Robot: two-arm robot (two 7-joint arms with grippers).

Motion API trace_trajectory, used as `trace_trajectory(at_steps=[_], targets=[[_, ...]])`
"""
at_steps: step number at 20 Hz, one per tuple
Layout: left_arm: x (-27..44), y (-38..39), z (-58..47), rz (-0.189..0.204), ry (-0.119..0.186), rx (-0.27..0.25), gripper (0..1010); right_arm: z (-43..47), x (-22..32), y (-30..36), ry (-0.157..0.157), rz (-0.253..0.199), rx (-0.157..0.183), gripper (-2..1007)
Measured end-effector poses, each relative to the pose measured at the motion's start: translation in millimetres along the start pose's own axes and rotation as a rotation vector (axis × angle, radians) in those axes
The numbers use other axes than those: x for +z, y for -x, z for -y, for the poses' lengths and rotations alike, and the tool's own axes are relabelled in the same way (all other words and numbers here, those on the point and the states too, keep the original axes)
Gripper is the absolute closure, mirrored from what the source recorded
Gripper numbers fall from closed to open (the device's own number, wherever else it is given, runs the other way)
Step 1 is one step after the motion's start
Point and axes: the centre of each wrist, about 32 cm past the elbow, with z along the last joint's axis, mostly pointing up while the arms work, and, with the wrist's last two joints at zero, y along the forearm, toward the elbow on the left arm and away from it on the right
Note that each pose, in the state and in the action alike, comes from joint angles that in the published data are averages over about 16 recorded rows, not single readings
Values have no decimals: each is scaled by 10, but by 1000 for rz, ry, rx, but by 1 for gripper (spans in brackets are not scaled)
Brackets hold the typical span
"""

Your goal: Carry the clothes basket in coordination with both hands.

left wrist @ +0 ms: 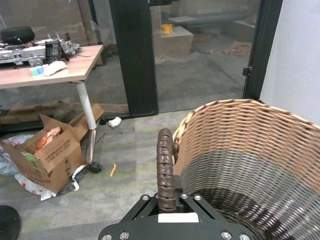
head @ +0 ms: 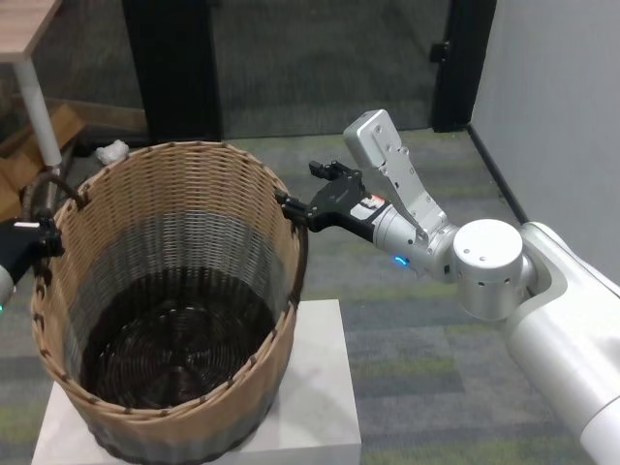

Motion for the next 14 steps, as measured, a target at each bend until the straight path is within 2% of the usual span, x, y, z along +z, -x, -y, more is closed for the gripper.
trace_trajectory(at_steps=[7,14], targets=[[0,0,0,0,0,0,702,0,0,0,0,0,0,99],[2,1,-1,0,-1,1,445,0,-1,0,0,0,0,9]])
